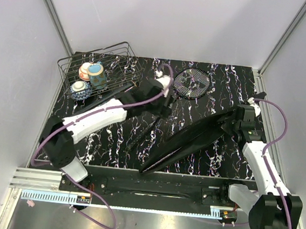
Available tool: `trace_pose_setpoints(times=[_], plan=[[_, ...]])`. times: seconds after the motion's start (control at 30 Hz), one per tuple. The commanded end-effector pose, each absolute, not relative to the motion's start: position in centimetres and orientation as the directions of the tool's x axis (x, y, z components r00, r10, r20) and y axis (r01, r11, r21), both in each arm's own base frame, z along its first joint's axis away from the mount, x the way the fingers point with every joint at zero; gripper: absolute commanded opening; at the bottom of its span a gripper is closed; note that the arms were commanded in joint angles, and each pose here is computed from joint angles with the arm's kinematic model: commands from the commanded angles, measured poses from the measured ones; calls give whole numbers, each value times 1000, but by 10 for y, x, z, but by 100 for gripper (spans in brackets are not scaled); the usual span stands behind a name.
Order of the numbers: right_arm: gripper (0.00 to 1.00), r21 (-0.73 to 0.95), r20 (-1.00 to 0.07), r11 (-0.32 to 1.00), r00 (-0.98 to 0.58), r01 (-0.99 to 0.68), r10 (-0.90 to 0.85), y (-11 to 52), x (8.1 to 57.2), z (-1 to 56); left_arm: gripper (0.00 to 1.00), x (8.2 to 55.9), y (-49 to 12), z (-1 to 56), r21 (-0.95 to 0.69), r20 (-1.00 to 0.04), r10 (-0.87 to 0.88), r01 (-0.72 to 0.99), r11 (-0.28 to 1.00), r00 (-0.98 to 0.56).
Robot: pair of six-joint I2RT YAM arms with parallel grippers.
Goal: Pack up the badminton gear
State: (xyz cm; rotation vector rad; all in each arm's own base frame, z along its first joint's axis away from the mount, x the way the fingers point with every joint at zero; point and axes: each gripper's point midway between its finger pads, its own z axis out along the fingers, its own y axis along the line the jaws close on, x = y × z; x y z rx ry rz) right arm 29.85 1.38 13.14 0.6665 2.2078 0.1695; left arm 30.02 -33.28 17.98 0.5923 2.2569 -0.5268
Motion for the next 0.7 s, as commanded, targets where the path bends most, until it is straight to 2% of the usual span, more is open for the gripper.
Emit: trace_pose_setpoints(times=[0.0,0.27,0.43,0.63,0.67], plan=[[0,359,-690,851,-505,384,519,14,312,150,79,322,-301,167,-183,-731,202,473,862,-652],[0,324,-689,872,-539,368,484,14,322,166,81,355,-307,81,-54,-597,289,397,916,-748],[0,323,-687,879,-552,351,473,17,324,165,75,365,-307,46,4,-546,322,382,924,-773],[0,336,-665,881,-578,334,473,23,331,157,68,384,-324,36,67,-560,365,399,914,-743],[0,333,-663,881,-581,336,473,23,332,155,63,386,-327,34,77,-559,376,405,911,-740]])
